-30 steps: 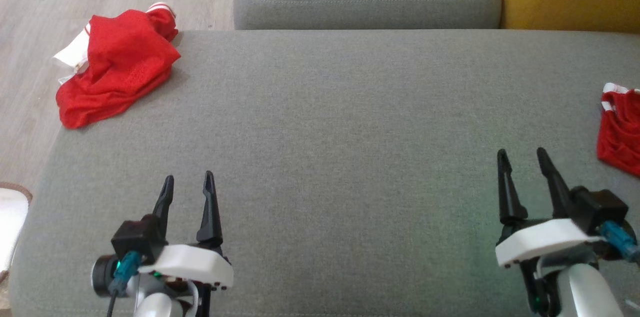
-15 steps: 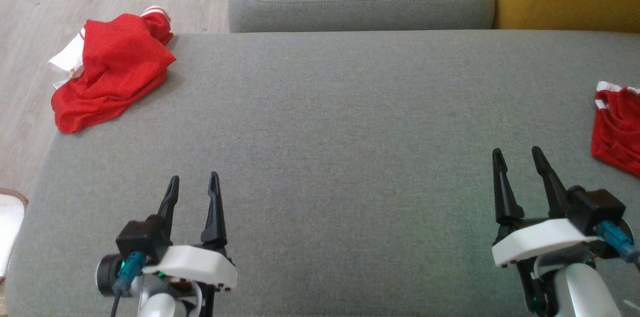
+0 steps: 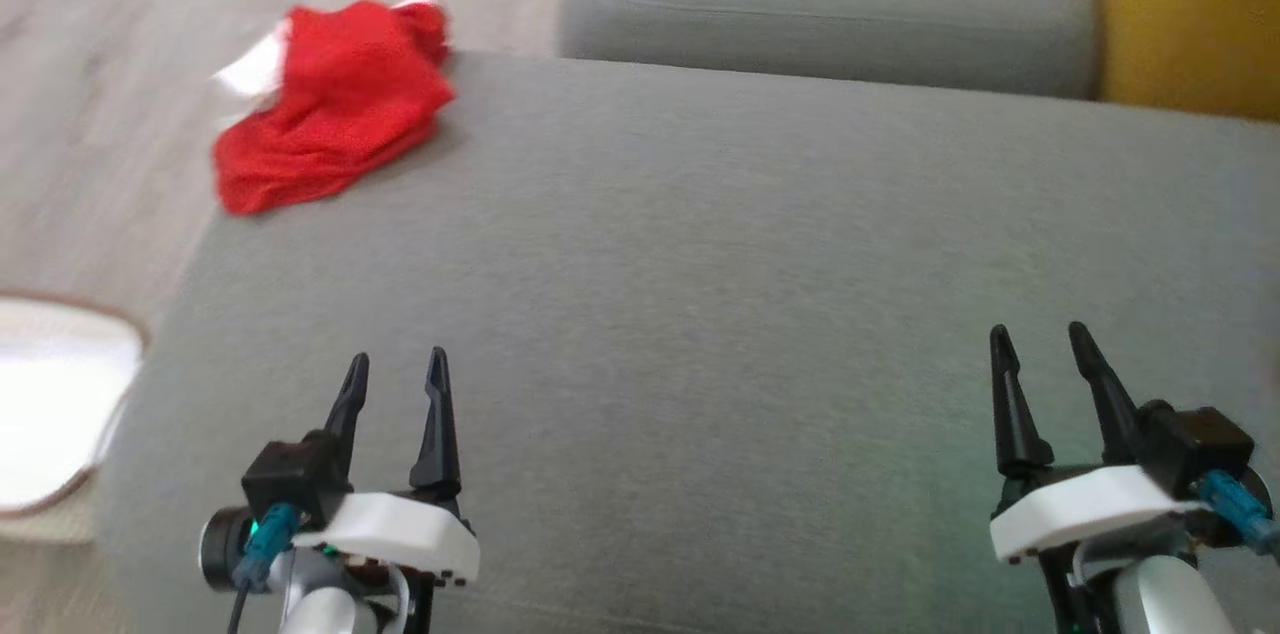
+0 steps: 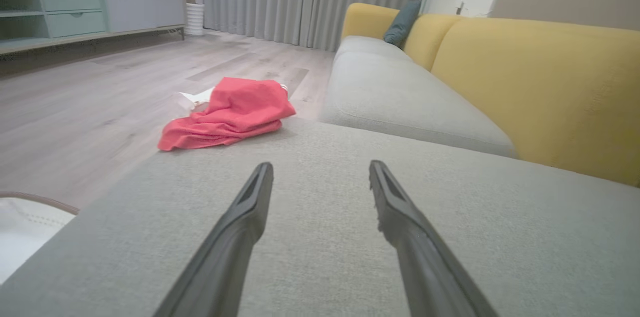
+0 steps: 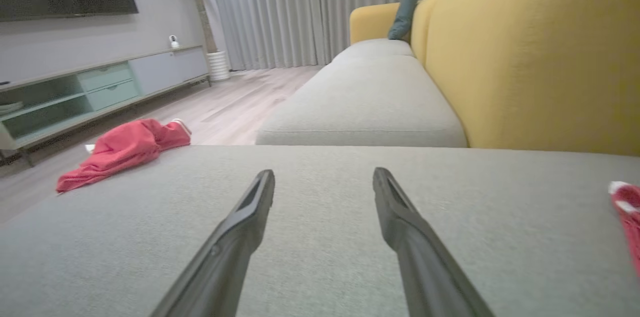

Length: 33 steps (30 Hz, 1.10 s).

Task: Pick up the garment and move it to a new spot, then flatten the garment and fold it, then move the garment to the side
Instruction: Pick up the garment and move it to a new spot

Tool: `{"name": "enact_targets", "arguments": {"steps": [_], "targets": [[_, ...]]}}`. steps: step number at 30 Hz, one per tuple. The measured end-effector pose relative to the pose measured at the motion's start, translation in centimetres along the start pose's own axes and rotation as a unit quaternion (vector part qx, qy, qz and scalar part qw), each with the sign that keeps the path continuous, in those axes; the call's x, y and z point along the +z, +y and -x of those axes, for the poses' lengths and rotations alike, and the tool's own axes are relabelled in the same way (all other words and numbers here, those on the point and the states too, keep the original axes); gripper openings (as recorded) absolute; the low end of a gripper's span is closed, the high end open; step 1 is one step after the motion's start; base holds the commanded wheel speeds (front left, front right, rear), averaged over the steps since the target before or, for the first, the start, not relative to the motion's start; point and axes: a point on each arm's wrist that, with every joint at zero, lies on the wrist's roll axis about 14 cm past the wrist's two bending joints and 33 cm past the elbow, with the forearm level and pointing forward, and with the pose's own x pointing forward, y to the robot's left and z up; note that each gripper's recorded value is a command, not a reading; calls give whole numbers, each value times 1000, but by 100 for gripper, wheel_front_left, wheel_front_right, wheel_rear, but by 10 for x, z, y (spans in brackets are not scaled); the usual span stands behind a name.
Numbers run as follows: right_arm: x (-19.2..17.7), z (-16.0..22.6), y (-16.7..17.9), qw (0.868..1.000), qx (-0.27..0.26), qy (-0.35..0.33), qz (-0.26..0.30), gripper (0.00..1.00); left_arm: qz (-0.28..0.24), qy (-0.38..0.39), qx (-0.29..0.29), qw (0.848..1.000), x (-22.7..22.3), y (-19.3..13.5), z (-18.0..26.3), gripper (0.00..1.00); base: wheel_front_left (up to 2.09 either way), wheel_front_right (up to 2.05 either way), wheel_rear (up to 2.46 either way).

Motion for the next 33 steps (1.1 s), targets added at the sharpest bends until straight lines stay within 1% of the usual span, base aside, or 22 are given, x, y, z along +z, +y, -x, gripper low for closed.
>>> {"name": "enact_targets", "arguments": {"steps": [4,5,7,12,16,22,29,31,33], "targets": [[2,-17,34,999,53,-2,3,100,-2,-10,48,999,7,30,15,100,0,0,0],[1,-24,53,997,80,-1,3,100,-6,-16,73,997,11,45,24,100,0,0,0],[0,-30,72,994,108,1,2,100,-8,-22,98,995,14,60,34,100,0,0,0],[-4,-38,121,984,178,8,5,100,-13,-43,167,985,27,99,63,100,0,0,0],[-6,-40,154,974,224,12,5,100,-16,-43,212,976,28,120,85,100,0,0,0],[-6,-45,166,971,240,11,2,100,-20,-50,231,972,34,128,91,100,0,0,0],[-8,-50,165,971,239,14,1,100,-25,-46,233,971,33,131,92,100,0,0,0],[-7,-56,161,972,233,12,3,100,-43,-38,224,973,33,135,88,100,0,0,0],[-8,-62,158,973,230,13,9,100,-71,-44,209,974,45,141,73,100,0,0,0]]}}
